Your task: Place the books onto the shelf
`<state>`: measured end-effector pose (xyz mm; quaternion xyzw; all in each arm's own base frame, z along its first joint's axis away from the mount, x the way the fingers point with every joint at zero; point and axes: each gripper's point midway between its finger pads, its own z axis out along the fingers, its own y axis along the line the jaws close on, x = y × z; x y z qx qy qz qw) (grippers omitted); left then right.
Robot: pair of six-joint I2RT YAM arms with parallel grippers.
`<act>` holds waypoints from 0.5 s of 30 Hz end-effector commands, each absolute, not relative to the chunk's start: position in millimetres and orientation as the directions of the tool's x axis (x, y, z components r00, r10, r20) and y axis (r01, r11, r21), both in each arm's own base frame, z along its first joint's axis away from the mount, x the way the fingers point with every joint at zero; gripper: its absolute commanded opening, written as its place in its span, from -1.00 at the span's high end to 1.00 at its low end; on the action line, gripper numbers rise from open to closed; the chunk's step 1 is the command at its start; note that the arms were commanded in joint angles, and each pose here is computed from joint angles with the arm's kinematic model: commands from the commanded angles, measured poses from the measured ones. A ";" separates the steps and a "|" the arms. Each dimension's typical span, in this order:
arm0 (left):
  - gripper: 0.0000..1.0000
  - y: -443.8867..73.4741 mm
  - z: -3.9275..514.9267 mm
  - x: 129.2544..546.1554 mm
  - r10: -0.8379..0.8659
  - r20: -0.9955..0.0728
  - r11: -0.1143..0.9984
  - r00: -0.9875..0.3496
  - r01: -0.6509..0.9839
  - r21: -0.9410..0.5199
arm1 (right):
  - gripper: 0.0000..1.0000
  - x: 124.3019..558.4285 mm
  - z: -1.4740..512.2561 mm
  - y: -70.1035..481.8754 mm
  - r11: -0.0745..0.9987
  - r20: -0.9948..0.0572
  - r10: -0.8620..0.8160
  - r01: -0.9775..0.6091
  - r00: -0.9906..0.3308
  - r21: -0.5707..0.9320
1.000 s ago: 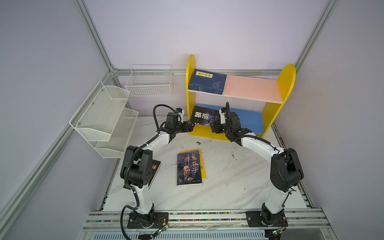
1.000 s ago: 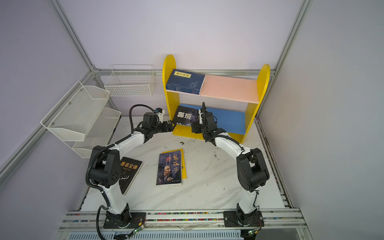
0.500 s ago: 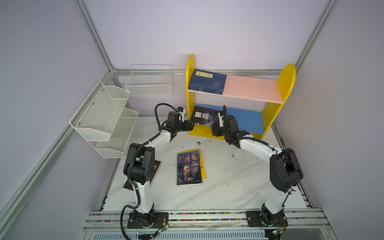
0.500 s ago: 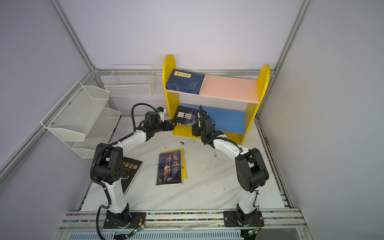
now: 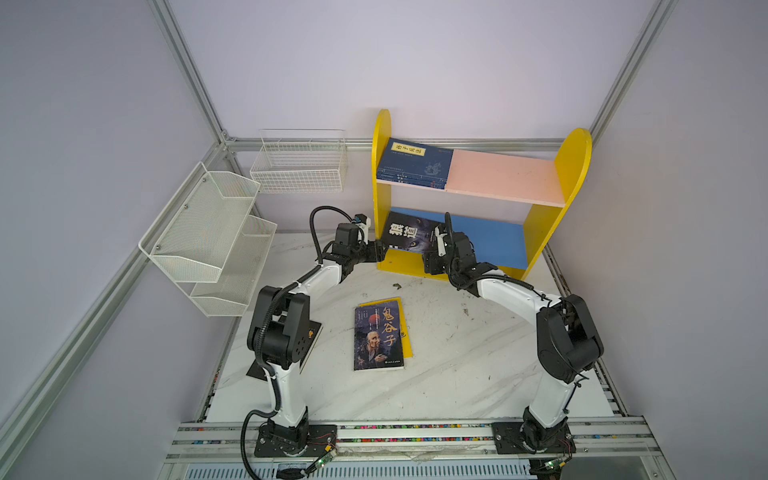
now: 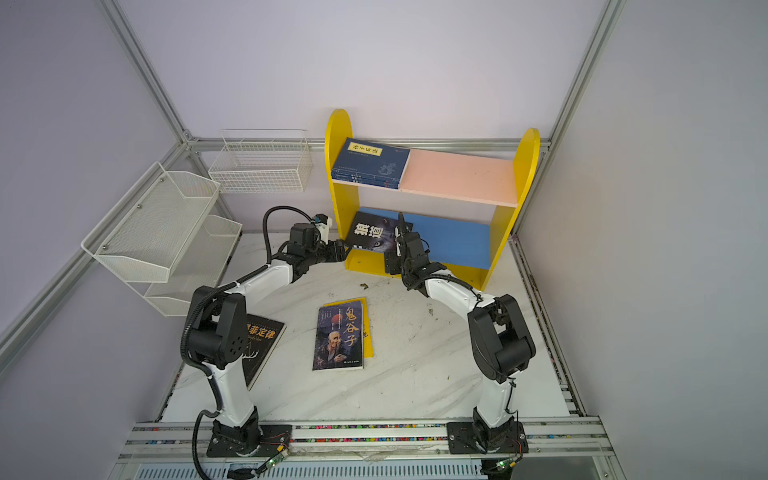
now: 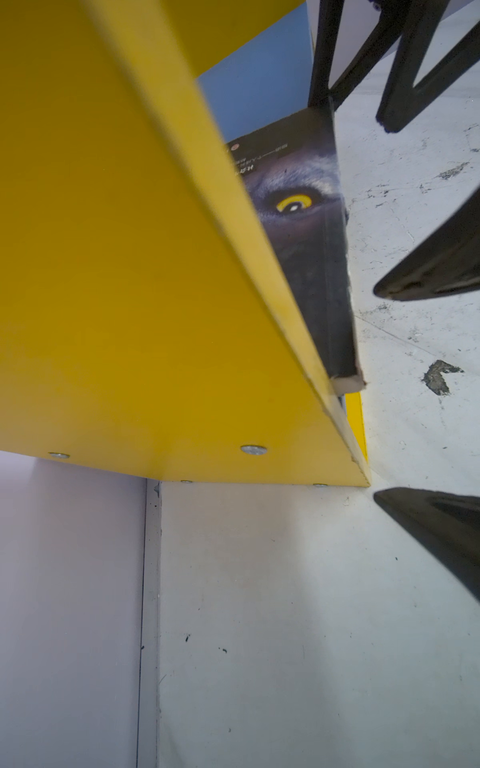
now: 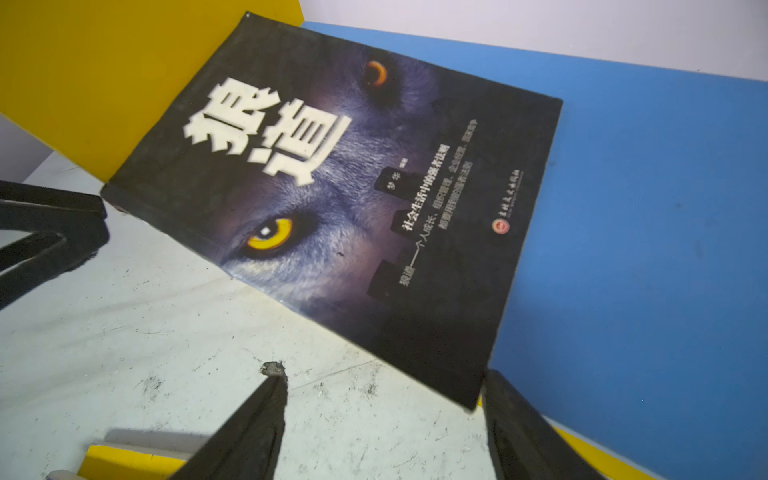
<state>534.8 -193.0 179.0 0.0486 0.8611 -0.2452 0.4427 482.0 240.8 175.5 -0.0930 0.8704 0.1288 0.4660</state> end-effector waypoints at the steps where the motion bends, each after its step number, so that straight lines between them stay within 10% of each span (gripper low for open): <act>1: -0.34 -192.7 225.3 554.7 -0.143 -0.852 0.876 -0.503 0.336 -0.345 | -0.47 495.0 182.8 251.2 0.940 -0.853 -0.049 -0.313 -0.519 0.137; 15: -0.22 -183.9 226.1 560.2 -0.158 -0.862 0.897 -0.481 0.294 -0.329 | -0.45 495.1 174.8 254.9 0.936 -0.839 -0.042 -0.314 -0.543 0.157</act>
